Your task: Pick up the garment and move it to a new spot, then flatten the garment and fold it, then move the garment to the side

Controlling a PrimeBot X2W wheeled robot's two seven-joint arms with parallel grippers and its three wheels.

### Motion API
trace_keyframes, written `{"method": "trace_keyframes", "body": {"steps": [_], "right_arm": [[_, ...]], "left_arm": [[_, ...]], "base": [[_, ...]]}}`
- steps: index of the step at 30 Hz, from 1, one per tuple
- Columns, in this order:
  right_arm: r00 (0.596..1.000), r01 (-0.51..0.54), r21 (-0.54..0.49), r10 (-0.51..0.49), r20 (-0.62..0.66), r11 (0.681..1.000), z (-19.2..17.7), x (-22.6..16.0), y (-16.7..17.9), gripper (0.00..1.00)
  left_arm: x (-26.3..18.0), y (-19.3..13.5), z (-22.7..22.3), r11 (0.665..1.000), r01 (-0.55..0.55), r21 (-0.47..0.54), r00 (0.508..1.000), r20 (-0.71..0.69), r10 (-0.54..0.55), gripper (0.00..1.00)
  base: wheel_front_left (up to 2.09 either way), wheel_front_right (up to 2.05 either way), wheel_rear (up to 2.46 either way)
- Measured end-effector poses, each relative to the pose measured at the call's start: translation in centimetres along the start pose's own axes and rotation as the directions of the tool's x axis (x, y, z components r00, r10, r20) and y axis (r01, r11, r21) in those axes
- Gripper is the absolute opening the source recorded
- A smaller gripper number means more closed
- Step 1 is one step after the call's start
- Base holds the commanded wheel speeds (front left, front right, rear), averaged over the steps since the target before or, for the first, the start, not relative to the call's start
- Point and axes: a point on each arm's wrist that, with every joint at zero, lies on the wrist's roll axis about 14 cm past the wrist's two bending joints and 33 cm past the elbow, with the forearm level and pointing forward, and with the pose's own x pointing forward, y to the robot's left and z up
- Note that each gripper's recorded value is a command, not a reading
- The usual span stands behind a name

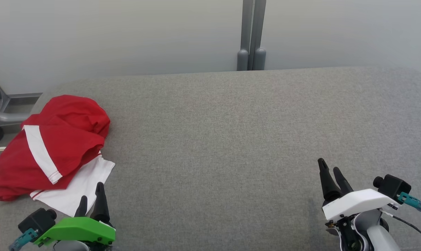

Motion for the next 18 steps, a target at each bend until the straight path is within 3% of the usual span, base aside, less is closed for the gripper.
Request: {"method": "trace_keyframes", "body": {"steps": [7,18], "right_arm": [[0.999,-0.033,-0.154,0.032,-0.011,0.987,0.2,-0.1,0.8,1.0],[0.999,-0.05,-0.359,0.039,-0.037,0.932,0.4,-0.7,1.0,1.0]], "left_arm": [[0.0,-0.1,-0.2,0.989,0.005,0.149,1.0,0.0,-0.005,1.0],[0.4,-1.2,-0.6,0.937,0.049,0.347,0.999,-0.017,-0.046,1.0]], "base": [[0.0,0.0,0.0],[0.0,0.0,0.0]]}}
